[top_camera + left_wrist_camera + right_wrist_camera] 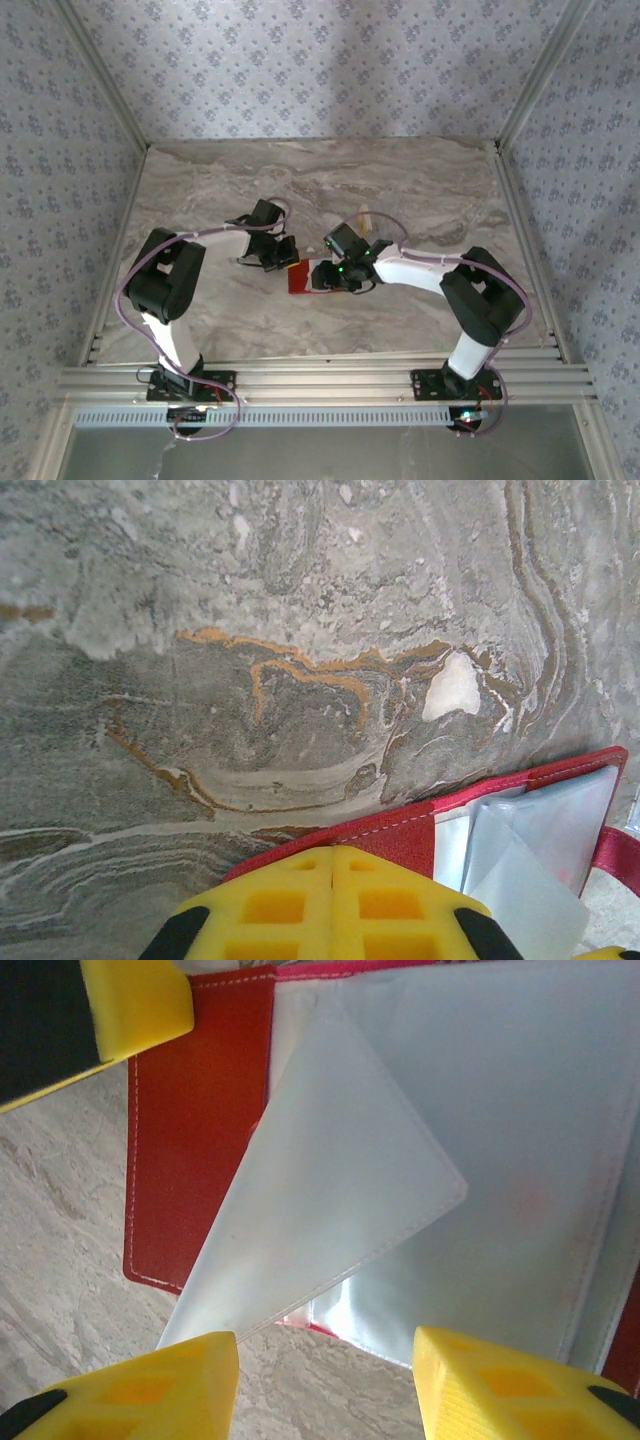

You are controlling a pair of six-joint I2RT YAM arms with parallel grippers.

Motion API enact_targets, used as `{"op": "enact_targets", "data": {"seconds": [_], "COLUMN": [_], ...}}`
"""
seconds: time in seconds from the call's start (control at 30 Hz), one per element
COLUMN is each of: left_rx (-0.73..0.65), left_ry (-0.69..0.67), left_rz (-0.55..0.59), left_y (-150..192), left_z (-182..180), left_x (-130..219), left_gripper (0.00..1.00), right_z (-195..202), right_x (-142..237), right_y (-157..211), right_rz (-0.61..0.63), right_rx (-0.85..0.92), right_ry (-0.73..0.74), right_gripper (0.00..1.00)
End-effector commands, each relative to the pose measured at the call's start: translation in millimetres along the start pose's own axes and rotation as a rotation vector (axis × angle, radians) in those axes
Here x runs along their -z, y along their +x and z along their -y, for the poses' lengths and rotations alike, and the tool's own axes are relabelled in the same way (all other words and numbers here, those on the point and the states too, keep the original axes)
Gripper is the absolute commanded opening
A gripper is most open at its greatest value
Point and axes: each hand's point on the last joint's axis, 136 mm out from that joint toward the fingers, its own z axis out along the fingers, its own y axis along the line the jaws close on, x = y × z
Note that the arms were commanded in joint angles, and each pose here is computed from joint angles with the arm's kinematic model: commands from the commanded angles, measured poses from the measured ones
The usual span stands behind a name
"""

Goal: Put the credit cards into the card holder
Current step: Flip over the card slot in the card holder.

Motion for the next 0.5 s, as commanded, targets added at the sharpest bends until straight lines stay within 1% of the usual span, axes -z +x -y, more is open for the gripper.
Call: {"op": "enact_targets", "data": {"seconds": [0.0, 0.13, 0.3, 0.47], "left_rx": [0.052, 0.051, 0.052, 0.064], "left_ry": [-0.141, -0.139, -0.130, -0.088], "left_rz": [-0.036, -0.034, -0.036, -0.042], "left_y": [13.7, 13.3, 13.6, 14.9], "left_z": [-40.7, -40.0, -38.5, -33.0], "left_x": [-18.4, -18.1, -18.0, -15.4], "left_gripper": [0.03, 0.03, 0.03, 0.03], "right_z": [-2.6, -15.9, -35.6, -49.5], "right_x": [-1.9, -7.6, -11.3, -17.7], "right_y": [-4.5, -12.5, -24.0, -28.9], "right_rz": [0.001, 0.000, 0.009, 0.006], "right_rx": [-0.007, 0.020, 0.047, 0.075], "right_ry": [-0.003, -0.030, -0.093, -0.152], "right_gripper": [0.52, 0.52, 0.42, 0.45]}}
